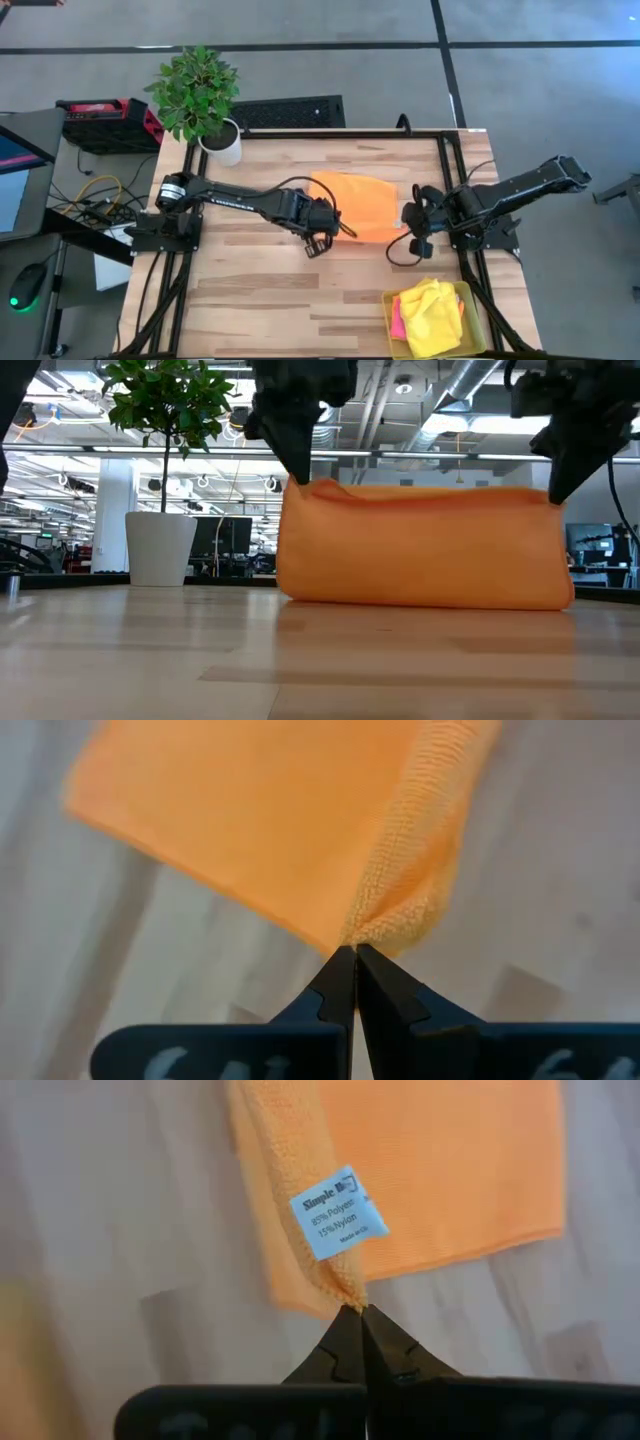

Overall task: Fold microfiber towels
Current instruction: Fold the orange microfiber cloth

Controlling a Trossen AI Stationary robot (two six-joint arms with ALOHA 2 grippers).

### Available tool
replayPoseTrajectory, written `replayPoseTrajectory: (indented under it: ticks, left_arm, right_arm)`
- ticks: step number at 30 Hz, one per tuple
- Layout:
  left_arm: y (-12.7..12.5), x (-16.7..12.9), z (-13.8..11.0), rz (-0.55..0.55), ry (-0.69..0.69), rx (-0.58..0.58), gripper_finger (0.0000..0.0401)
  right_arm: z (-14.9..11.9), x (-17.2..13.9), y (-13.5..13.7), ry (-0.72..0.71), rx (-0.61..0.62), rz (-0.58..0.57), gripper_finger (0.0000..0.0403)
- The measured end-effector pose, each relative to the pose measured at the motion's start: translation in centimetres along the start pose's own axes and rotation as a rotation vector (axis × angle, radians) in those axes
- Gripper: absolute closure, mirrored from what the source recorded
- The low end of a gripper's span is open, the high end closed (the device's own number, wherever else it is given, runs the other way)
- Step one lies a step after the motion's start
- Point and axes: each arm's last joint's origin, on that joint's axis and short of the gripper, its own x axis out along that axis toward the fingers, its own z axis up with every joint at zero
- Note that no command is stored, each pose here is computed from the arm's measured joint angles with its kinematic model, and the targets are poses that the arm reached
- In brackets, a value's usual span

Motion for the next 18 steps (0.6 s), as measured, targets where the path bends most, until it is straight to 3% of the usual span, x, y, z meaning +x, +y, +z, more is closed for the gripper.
replayPoseTrajectory:
  ticks: [6,18]
  left_arm:
    - [2.4,1.4,1.1,0.095,-0.055,-0.1,0.0401]
    - [6.6,5.6,1.9,0.151,-0.1,-0.245,0.0401]
  right_arm:
    - [-0.1,1.4,-1.6,0.004,0.072,-0.11,0.04]
    - [0.2,3.3,-5.0,-0.036,0.218,-0.274,0.04]
